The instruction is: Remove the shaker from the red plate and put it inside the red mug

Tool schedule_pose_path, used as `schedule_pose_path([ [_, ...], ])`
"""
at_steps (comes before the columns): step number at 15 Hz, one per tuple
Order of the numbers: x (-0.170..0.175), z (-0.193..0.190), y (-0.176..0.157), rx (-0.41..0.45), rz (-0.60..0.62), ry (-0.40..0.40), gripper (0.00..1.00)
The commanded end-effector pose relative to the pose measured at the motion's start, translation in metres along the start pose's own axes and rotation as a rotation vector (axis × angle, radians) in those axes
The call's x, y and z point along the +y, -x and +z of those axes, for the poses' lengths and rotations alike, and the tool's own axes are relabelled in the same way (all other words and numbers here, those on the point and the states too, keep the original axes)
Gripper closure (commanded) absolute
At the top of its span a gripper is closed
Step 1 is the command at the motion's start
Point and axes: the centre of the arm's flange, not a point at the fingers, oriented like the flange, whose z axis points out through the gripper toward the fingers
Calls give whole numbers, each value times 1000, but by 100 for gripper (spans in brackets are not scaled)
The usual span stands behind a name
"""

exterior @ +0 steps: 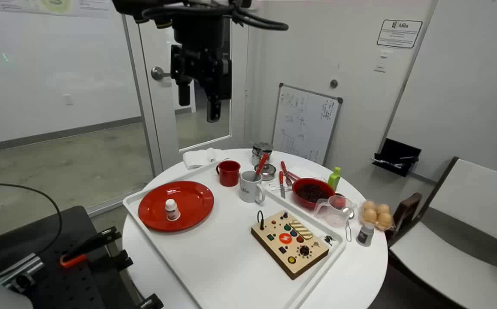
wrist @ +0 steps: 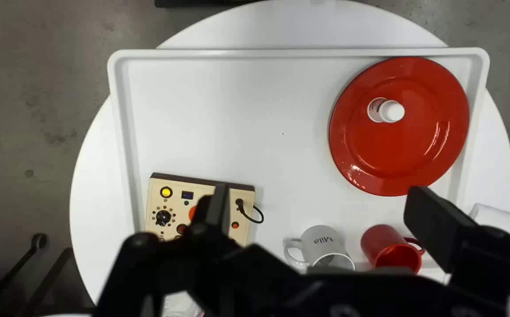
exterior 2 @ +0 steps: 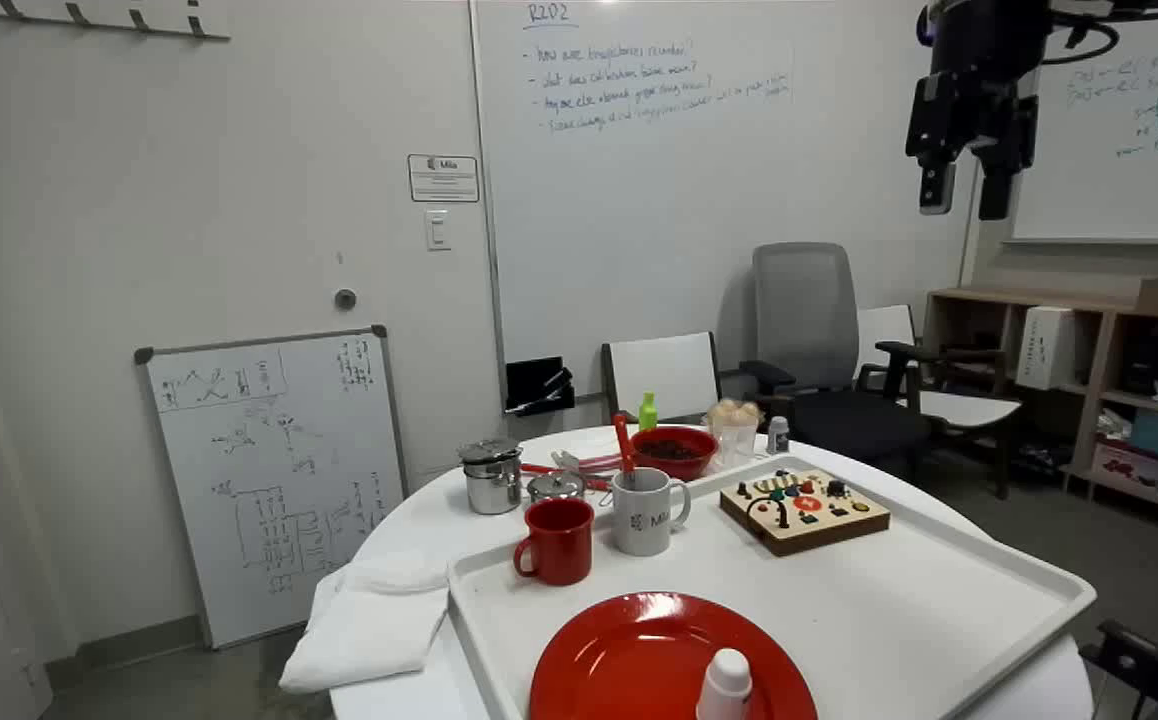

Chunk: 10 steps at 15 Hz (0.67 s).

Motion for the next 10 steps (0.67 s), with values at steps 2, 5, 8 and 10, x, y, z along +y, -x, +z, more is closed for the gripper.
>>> schedule_pose_path([
  [2, -8, 2, 1, -6, -34, 8, 0],
  [5, -40, 18, 7, -44, -183, 89, 0],
  [8, -74, 46, -1, -33, -323, 164, 0],
  [10, -94, 58, -13, 30, -380, 221, 0],
])
